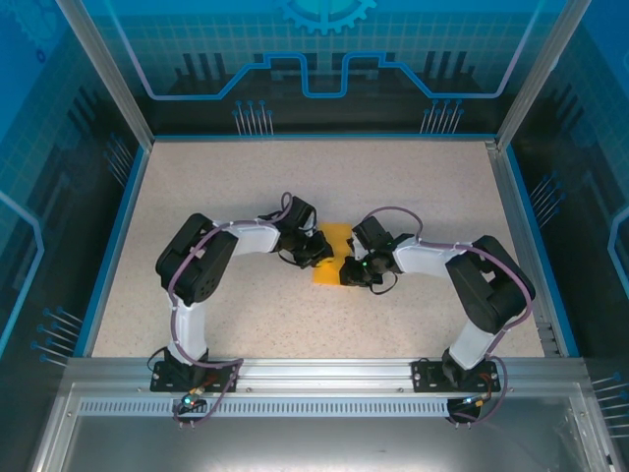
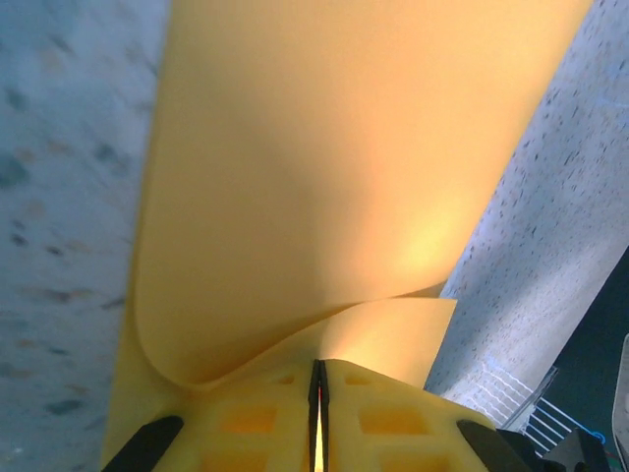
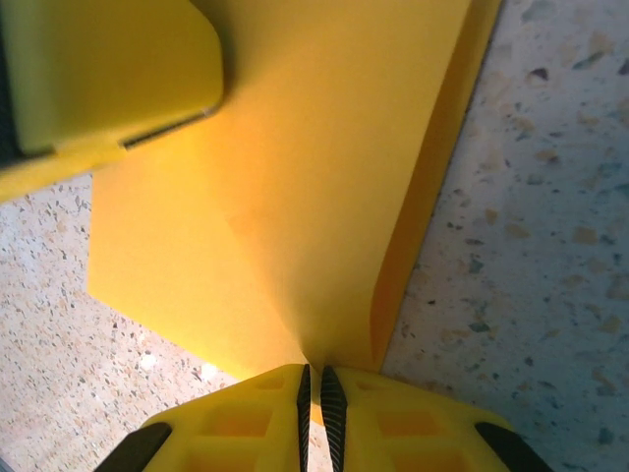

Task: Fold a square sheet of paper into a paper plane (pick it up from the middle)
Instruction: Fold the triangle a second time at the center of the table.

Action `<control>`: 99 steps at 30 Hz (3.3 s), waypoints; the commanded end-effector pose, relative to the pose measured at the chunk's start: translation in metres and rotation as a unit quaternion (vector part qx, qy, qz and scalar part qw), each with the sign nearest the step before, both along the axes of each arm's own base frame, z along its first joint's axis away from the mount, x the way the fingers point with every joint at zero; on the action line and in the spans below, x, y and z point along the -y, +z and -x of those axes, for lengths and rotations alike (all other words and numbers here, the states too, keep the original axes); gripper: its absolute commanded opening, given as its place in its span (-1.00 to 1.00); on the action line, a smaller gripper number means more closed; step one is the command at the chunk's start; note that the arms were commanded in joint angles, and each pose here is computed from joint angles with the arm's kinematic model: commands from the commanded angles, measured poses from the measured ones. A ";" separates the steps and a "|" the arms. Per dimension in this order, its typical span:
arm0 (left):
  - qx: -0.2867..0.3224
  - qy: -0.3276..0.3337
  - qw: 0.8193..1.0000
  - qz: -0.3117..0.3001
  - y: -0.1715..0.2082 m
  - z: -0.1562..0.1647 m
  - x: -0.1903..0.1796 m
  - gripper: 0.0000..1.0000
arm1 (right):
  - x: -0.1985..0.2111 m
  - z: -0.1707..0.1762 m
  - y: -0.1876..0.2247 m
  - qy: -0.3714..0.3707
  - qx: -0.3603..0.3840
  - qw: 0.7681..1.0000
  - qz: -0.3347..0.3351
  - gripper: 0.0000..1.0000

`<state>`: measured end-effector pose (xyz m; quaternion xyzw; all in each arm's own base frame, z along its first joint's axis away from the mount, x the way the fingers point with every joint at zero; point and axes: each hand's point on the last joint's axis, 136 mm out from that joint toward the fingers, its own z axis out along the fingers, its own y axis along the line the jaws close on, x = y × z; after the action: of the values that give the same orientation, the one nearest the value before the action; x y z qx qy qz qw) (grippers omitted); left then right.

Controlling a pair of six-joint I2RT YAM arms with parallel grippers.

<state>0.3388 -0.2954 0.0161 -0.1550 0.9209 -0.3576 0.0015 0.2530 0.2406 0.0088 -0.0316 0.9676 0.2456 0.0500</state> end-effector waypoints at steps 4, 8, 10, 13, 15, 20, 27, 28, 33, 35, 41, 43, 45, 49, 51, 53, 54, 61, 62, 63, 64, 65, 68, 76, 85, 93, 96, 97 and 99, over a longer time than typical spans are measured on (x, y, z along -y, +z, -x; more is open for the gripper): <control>0.034 0.004 0.999 -0.020 -0.012 -0.019 -0.024 -0.75 | 0.040 0.033 -0.037 -0.015 -0.079 0.992 0.094 -0.66; 0.042 0.007 0.999 -0.024 -0.015 -0.025 -0.036 -0.75 | 0.042 0.034 -0.038 -0.016 -0.081 0.992 0.098 -0.66; 0.048 0.010 0.998 -0.025 -0.014 -0.029 -0.042 -0.75 | 0.042 0.034 -0.037 -0.017 -0.080 0.992 0.097 -0.66; 0.061 0.006 0.998 -0.022 -0.006 -0.035 -0.045 -0.74 | 0.041 0.034 -0.037 -0.017 -0.080 0.992 0.095 -0.66; 0.076 -0.002 0.997 -0.023 0.005 -0.040 -0.045 -0.74 | 0.040 0.033 -0.036 -0.017 -0.079 0.992 0.093 -0.66; 0.134 -0.016 0.991 -0.011 0.053 -0.052 -0.040 -0.69 | 0.037 0.031 -0.034 -0.014 -0.079 0.993 0.088 -0.66; 0.140 -0.024 0.989 0.039 0.071 -0.029 -0.023 -0.68 | 0.034 0.029 -0.032 -0.013 -0.079 0.993 0.083 -0.66; 0.136 -0.031 0.989 0.043 0.068 -0.022 -0.017 -0.68 | 0.034 0.029 -0.032 -0.013 -0.079 0.993 0.084 -0.66; 0.109 -0.054 0.992 0.037 0.046 -0.005 0.000 -0.72 | 0.035 0.029 -0.032 -0.013 -0.080 0.993 0.086 -0.67; 0.100 -0.054 0.993 0.035 0.038 -0.003 0.002 -0.73 | 0.034 0.029 -0.032 -0.013 -0.080 0.993 0.085 -0.66; 0.072 -0.053 0.996 0.025 0.017 0.002 0.002 -0.76 | 0.034 0.028 -0.030 -0.014 -0.076 0.993 0.084 -0.67; 0.068 -0.050 0.996 0.015 0.011 0.003 -0.001 -0.78 | 0.033 0.026 -0.029 -0.013 -0.073 0.994 0.082 -0.67; 0.068 -0.048 0.997 0.009 0.007 0.002 -0.003 -0.79 | 0.031 0.024 -0.027 -0.014 -0.071 0.994 0.079 -0.67; 0.064 -0.047 0.997 0.002 0.000 0.002 -0.005 -0.79 | 0.030 0.023 -0.025 -0.014 -0.069 0.995 0.077 -0.67; 0.063 -0.047 0.997 -0.001 -0.004 0.002 -0.006 -0.80 | 0.029 0.022 -0.024 -0.013 -0.068 0.995 0.075 -0.67; 0.060 -0.046 0.997 -0.005 -0.008 0.002 -0.007 -0.80 | 0.027 0.021 -0.021 -0.013 -0.064 0.995 0.069 -0.67; 0.058 -0.046 0.997 -0.006 -0.010 0.003 -0.007 -0.80 | 0.025 0.019 -0.018 -0.012 -0.060 0.996 0.063 -0.66; 0.057 -0.045 0.997 -0.013 -0.014 0.004 -0.010 -0.80 | -0.004 -0.003 0.023 -0.003 -0.008 1.000 -0.014 -0.64; 0.058 -0.044 0.997 -0.014 -0.014 0.003 -0.010 -0.80 | -0.008 -0.006 0.029 0.001 0.000 1.000 -0.023 -0.64; 0.058 -0.044 0.997 -0.014 -0.014 0.003 -0.010 -0.80 | -0.012 -0.009 0.035 0.005 0.007 0.999 -0.031 -0.63; 0.058 -0.044 0.997 -0.014 -0.014 0.003 -0.010 -0.80 | -0.016 -0.011 0.039 0.010 0.013 0.999 -0.036 -0.63; 0.057 -0.043 0.997 -0.014 -0.015 0.004 -0.010 -0.80 | -0.018 -0.013 0.041 0.013 0.015 0.999 -0.038 -0.63; 0.055 -0.044 0.997 -0.016 -0.016 0.004 -0.010 -0.80 | -0.025 -0.019 0.042 0.023 0.018 0.999 -0.038 -0.63; 0.050 -0.041 0.998 -0.018 -0.019 0.006 -0.012 -0.80 | -0.033 -0.031 0.026 0.035 0.013 0.999 -0.012 -0.65; 0.043 -0.032 0.998 -0.025 -0.022 0.006 -0.014 -0.80 | -0.032 -0.031 0.008 0.037 0.002 0.999 0.015 -0.67; 0.041 -0.029 0.998 -0.035 -0.023 0.005 -0.017 -0.80 | -0.018 -0.027 -0.003 0.035 -0.007 0.998 0.054 -0.68; 0.040 -0.029 0.998 -0.039 -0.025 0.006 -0.018 -0.80 | -0.017 -0.025 -0.005 0.038 -0.012 0.998 0.058 -0.69; 0.039 -0.028 0.998 -0.040 -0.024 0.005 -0.019 -0.80 | -0.015 -0.023 -0.006 0.039 -0.015 0.997 0.060 -0.68; 0.038 -0.028 0.998 -0.042 -0.026 0.006 -0.019 -0.80 | -0.013 -0.021 -0.007 0.041 -0.018 0.997 0.063 -0.69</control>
<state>0.3409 -0.2919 0.0143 -0.0936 0.9241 -0.3675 0.0475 0.2849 0.2627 0.0126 -0.0627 0.9730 0.2173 0.0455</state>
